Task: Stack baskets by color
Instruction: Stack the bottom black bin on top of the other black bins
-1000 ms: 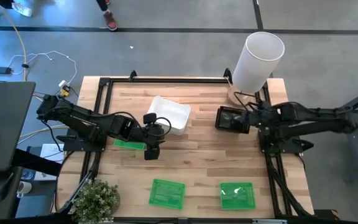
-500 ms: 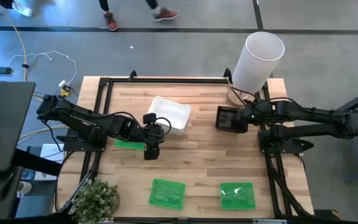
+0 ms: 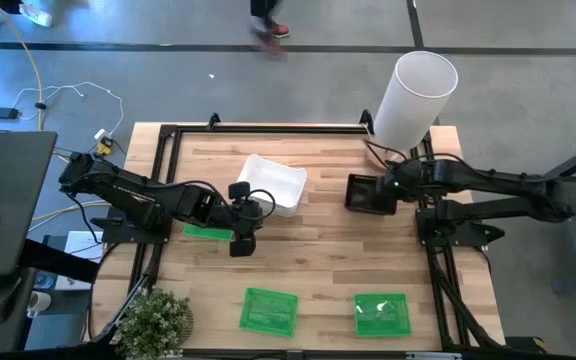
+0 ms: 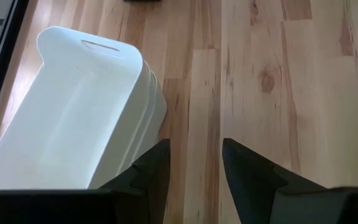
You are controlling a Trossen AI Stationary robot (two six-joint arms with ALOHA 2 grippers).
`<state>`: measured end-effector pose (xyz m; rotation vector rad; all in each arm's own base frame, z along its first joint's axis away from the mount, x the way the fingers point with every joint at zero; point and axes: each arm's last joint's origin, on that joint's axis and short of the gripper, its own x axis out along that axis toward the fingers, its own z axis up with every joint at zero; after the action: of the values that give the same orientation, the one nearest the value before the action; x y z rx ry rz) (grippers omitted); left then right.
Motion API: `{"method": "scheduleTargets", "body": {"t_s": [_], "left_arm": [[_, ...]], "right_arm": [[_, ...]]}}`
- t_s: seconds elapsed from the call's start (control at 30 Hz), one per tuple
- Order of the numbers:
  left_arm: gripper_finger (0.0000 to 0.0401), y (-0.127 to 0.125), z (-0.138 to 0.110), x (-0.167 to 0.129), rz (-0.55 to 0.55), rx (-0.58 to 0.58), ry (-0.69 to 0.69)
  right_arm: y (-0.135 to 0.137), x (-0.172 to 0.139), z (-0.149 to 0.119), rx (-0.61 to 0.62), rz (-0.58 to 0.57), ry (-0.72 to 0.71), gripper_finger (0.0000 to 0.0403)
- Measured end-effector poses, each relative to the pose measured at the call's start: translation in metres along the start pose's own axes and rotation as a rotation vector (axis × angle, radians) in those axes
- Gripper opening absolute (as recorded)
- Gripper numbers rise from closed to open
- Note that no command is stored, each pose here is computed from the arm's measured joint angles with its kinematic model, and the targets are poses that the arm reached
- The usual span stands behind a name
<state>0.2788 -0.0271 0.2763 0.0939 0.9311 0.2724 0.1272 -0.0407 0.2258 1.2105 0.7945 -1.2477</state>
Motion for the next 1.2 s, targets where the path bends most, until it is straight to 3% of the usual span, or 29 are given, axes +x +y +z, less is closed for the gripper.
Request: {"method": "scheduleTargets", "body": {"t_s": [0.37,0.8,0.97,1.2], "left_arm": [[0.0133,0.000,-0.001,0.000,0.003,0.021,0.010],[0.0133,0.000,-0.001,0.000,0.005,0.021,0.009],[0.0133,0.000,-0.001,0.000,0.005,0.018,0.009],[0.0133,0.001,-0.001,0.000,0.005,0.010,0.009]], "right_arm": [[0.012,0.012,-0.002,-0.071,-0.017,0.064,0.0003],[0.010,0.011,0.003,-0.140,-0.010,0.047,0.0112],[0.006,0.007,0.006,-0.180,0.003,0.034,0.0123],[-0.001,0.007,0.006,-0.244,-0.077,0.031,0.0124]]}}
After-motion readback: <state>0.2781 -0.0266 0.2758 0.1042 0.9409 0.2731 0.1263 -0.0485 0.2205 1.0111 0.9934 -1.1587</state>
